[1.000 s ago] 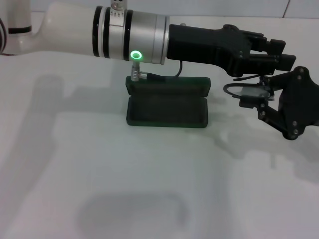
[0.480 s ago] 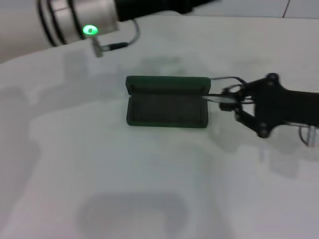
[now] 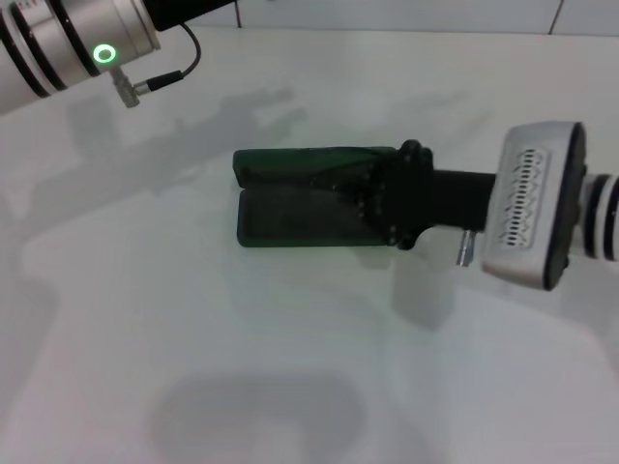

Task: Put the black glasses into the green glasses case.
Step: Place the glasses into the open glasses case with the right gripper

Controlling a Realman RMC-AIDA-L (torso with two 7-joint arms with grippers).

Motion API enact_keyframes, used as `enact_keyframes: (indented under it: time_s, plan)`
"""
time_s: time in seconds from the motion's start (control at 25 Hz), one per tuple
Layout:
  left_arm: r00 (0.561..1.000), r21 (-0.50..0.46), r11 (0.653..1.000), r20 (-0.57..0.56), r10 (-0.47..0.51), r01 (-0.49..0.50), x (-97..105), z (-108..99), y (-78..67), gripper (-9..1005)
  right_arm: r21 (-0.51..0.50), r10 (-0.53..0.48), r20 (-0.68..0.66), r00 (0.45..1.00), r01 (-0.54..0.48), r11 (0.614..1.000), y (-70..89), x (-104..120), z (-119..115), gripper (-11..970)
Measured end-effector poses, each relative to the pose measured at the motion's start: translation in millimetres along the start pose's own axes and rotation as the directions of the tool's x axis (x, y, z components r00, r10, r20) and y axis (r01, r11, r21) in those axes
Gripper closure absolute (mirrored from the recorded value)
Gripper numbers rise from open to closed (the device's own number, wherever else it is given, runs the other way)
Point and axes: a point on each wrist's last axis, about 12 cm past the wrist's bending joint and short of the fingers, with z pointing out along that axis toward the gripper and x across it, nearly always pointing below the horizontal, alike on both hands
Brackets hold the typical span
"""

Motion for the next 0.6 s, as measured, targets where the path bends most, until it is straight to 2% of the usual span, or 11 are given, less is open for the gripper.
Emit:
enact_keyframes:
  time_s: [0.44, 0.6]
  plan:
    - [1.000, 0.007, 1.000, -0.005, 0.011, -0.011, -2, 3, -0.2, 527, -0.011, -0.009, -0.048, 0.999, 0.008, 1.000, 13.5, -4, 18, 830]
    - [1.000, 0.012, 1.000, -0.006, 0.011, -0.011, -1, 5, -1.4, 528, 0.002, -0.007, -0.057, 0.998, 0.008, 1.000, 13.9, -6, 24, 827]
